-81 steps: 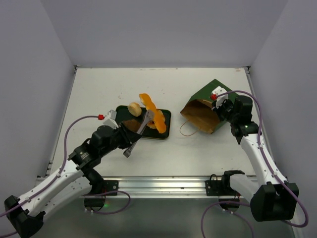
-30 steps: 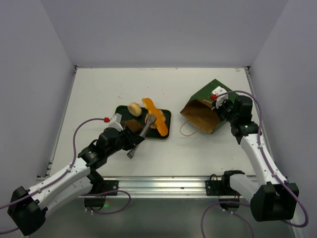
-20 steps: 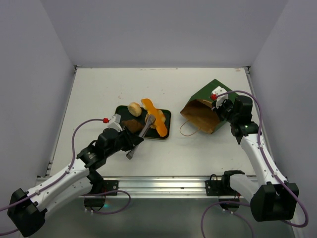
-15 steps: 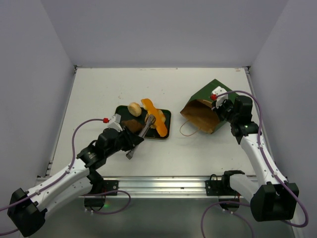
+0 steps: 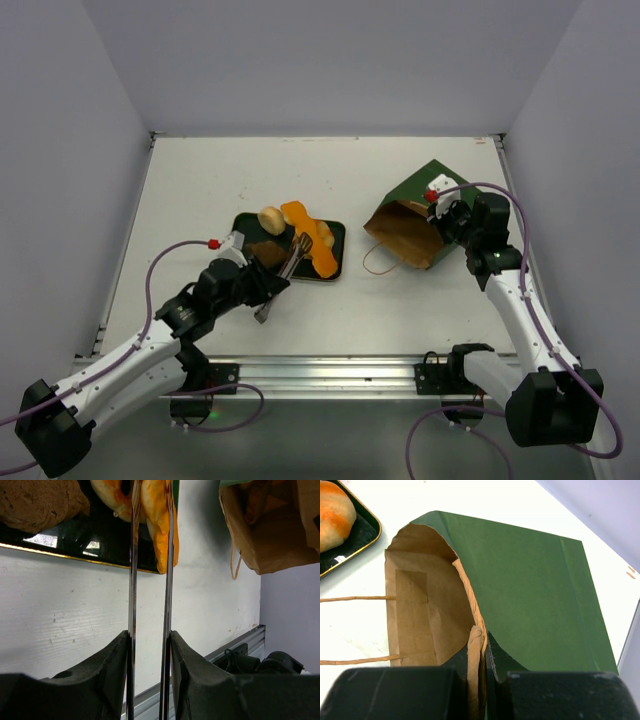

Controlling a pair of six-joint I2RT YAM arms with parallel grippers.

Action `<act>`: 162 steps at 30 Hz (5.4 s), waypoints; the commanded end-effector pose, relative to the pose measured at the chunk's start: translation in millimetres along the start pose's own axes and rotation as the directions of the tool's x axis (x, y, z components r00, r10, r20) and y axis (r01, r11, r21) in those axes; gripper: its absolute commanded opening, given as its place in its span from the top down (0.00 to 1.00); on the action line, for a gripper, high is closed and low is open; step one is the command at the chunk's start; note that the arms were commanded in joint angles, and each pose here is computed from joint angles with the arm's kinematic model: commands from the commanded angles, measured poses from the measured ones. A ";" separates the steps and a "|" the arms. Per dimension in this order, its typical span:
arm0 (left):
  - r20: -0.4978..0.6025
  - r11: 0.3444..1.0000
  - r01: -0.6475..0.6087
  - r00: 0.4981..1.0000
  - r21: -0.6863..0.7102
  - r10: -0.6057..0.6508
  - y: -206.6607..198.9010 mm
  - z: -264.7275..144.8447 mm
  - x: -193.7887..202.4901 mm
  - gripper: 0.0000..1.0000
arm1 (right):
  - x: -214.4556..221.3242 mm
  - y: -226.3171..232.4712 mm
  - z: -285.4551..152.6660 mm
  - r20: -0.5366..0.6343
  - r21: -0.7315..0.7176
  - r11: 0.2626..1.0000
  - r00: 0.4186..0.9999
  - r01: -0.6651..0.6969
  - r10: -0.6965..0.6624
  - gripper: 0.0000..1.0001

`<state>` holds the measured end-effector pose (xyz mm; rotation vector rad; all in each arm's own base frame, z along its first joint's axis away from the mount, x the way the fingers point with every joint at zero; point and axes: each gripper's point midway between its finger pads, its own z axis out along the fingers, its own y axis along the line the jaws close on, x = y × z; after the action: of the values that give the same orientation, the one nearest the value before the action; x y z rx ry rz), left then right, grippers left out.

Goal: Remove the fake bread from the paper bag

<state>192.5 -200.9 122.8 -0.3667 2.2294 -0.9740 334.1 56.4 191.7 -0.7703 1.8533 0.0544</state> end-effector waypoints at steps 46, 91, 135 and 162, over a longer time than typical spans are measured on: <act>-0.010 0.996 -0.086 0.996 -0.023 0.086 -7.9 -27.0 -9.6 0.56 | -10.5 -4.2 -2.2 0.042 0.017 1.000 0.999 0.015 -0.015 0.98; -0.143 0.801 -0.216 0.926 0.559 0.350 -113.7 -67.0 29.8 0.87 | -4.0 44.6 -26.1 0.113 -0.297 0.886 0.935 0.355 -0.337 1.00; -0.180 0.912 -0.120 0.962 0.392 0.204 -197.9 177.7 57.8 0.61 | -12.0 31.3 -32.5 0.122 -0.251 0.962 0.989 0.107 -0.079 1.00; -0.166 0.945 -0.103 0.973 0.309 0.160 -189.1 226.6 61.6 0.53 | -11.3 37.8 -31.4 0.134 -0.277 0.957 0.990 0.086 -0.050 1.00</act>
<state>290.4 -467.7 97.7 0.0215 2.2650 -1.2342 291.8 70.6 190.4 -1.0024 1.7854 0.2783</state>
